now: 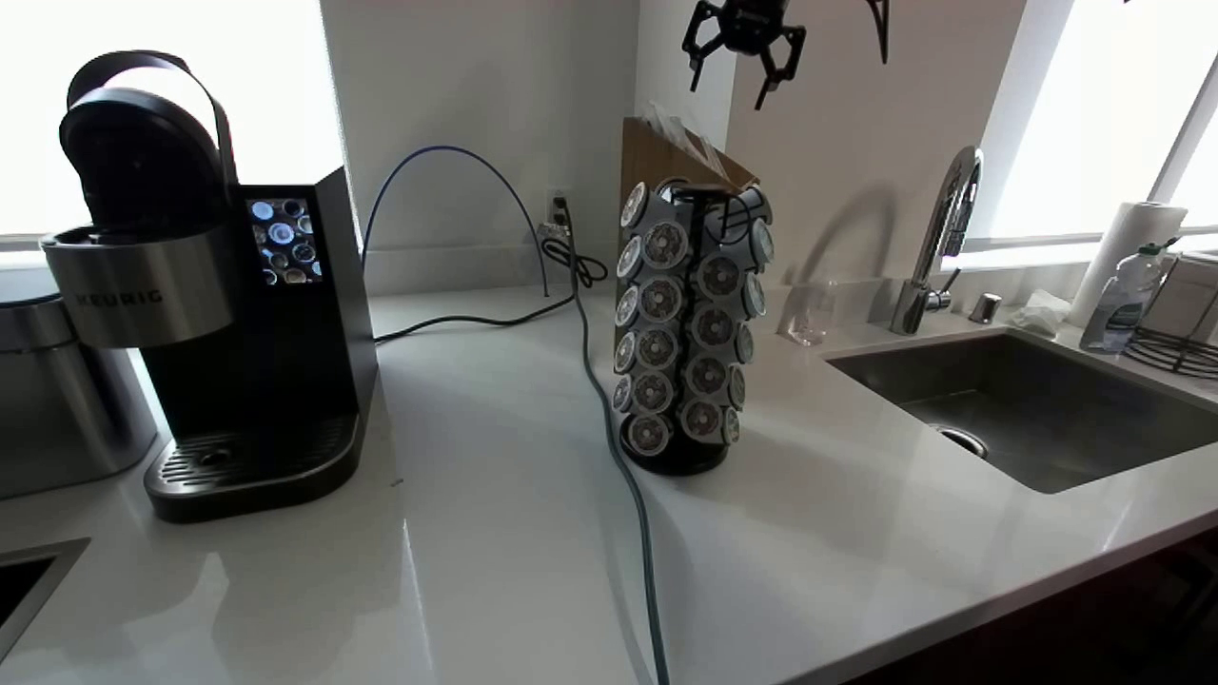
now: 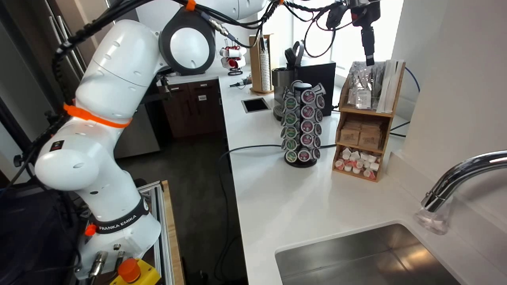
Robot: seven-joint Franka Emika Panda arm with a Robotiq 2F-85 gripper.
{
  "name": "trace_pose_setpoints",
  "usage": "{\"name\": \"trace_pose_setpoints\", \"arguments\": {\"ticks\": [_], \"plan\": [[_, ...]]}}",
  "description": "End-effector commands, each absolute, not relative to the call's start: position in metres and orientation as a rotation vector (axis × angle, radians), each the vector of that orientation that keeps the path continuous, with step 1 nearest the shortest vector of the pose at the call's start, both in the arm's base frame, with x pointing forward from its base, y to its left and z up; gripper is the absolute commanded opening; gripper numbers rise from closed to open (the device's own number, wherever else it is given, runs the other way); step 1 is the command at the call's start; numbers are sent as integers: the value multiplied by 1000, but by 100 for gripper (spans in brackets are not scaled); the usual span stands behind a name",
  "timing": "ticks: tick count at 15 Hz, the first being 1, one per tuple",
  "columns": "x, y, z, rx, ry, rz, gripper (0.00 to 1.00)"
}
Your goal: Remove one plastic from the wooden stand.
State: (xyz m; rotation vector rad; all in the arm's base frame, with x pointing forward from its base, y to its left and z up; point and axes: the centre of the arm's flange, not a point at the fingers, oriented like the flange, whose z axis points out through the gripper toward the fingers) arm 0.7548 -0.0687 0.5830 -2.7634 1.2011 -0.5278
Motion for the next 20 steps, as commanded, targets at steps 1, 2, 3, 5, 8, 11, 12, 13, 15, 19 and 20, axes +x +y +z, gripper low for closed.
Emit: {"name": "trace_pose_setpoints", "arguments": {"ticks": [1, 2, 3, 5, 8, 11, 12, 13, 15, 19, 20], "plan": [[755, -69, 584, -2762, 1200, -530, 100], [759, -70, 582, -2738, 1194, -522, 100], [763, -71, 581, -2734, 1203, -512, 100], [769, -72, 578, -2729, 1198, -504, 100], [773, -73, 568, -2736, 1195, -509, 100], [775, -74, 561, -2732, 1198, -531, 100], [775, -74, 559, -2730, 1198, -542, 100], [776, -74, 558, -2723, 1193, -560, 100], [777, -74, 562, -2689, 1167, -619, 100], [783, -72, 568, -2659, 1149, -673, 100], [783, -72, 566, -2659, 1146, -665, 100]]}}
